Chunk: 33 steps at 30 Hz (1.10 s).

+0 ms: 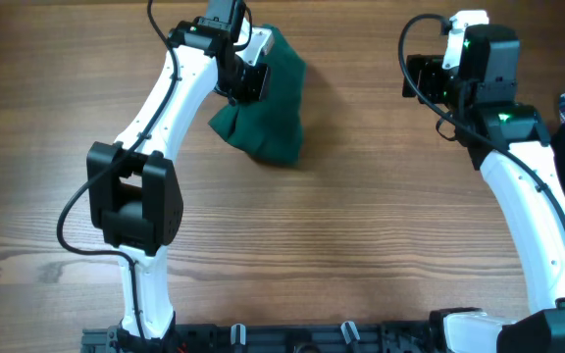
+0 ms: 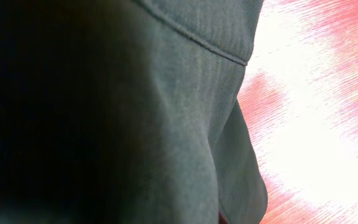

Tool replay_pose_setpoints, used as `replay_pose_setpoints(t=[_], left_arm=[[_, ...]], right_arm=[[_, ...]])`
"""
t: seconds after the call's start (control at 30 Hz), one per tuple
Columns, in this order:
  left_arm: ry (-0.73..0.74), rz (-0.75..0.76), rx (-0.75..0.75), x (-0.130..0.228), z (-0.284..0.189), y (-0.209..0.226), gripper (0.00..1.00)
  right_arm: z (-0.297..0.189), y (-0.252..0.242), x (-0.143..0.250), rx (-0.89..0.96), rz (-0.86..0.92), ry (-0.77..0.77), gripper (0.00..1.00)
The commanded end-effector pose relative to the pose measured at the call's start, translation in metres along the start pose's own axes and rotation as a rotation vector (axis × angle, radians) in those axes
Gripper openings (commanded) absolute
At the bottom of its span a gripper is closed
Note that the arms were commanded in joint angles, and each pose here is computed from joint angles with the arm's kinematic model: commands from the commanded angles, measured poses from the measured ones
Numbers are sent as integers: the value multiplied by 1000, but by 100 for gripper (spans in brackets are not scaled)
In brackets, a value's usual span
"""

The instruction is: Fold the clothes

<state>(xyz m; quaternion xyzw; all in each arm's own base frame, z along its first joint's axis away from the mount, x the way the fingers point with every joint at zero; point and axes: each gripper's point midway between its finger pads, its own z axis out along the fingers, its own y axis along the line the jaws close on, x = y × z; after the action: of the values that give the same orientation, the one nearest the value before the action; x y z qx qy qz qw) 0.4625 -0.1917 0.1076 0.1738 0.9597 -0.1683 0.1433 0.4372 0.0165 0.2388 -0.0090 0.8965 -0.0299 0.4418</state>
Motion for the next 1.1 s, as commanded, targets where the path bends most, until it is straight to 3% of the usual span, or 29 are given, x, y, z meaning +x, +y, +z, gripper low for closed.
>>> replay_pose_setpoints(t=[0.0, 0.17, 0.33, 0.5, 0.73, 1.07], left_arm=[[-31, -8, -7, -5, -15, -2, 4], [-19, -11, -22, -2, -15, 1, 4], [0, -7, -210, 3, -19, 36, 4], [5, -29, -232, 7, -26, 68, 4], [10, -29, -303, 17, -46, 137, 4], [-17, -81, -508, 59, -114, 288, 4]], right_arm=[[3, -2, 4, 14, 10, 12, 100], [3, -2, 4, 14, 10, 12, 100], [3, -2, 4, 15, 10, 12, 100], [3, -2, 4, 14, 11, 12, 100], [3, -2, 4, 14, 10, 12, 100], [3, -2, 4, 14, 10, 12, 100]])
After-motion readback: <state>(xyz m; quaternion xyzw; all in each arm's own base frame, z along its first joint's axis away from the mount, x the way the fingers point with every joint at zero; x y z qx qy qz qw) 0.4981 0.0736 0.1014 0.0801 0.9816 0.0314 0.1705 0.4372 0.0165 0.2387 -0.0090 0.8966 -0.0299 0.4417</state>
